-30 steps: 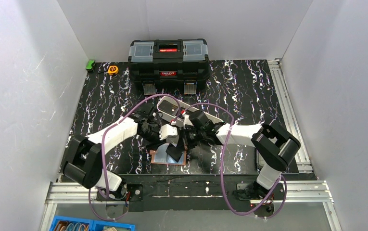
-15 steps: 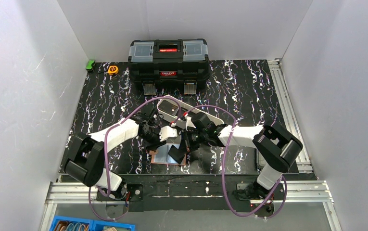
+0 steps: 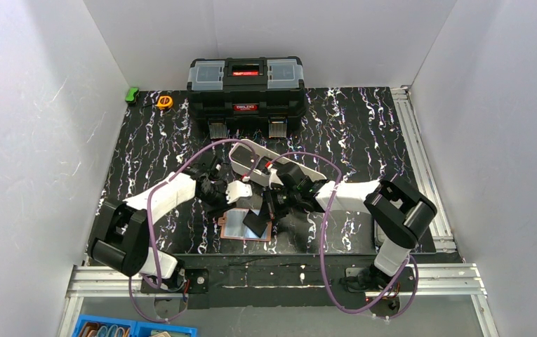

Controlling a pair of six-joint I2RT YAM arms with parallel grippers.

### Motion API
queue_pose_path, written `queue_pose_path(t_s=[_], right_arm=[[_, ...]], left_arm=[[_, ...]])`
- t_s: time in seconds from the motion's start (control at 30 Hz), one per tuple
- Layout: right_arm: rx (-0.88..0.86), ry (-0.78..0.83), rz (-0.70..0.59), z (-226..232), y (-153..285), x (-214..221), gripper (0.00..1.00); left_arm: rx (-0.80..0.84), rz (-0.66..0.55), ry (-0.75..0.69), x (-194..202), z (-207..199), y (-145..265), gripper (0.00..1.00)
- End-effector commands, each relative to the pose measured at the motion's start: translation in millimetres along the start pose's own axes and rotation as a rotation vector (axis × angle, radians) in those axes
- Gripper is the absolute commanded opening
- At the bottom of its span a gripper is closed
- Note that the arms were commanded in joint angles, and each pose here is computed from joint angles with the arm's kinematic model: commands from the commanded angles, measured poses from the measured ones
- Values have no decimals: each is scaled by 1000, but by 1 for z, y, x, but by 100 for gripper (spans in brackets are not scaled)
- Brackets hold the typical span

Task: Put the credit cards into the card holder
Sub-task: Insert the credit card into the card holder.

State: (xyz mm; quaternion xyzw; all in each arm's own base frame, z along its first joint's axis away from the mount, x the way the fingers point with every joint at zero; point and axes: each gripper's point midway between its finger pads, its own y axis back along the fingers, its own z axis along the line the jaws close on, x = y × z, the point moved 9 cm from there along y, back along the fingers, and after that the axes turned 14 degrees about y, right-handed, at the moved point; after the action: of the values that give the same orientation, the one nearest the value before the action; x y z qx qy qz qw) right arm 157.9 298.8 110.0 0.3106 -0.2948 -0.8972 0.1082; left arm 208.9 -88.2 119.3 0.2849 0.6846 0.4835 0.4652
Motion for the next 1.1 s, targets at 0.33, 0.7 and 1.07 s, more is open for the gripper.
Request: queue_pose_path(t_s=[0.33,0.7,1.07], right_arm=[[-7,-8,-67,0,-10,-18,1],[46,-27,-95,-6,-14,-18,1],[66,8,-86,0,-24,-19,1]], left_arm=[[47,24,-48,15,-7,-14,31],[147,16,-37,16,-20,-8,31],[200,21,-37,16,-27,-7,31]])
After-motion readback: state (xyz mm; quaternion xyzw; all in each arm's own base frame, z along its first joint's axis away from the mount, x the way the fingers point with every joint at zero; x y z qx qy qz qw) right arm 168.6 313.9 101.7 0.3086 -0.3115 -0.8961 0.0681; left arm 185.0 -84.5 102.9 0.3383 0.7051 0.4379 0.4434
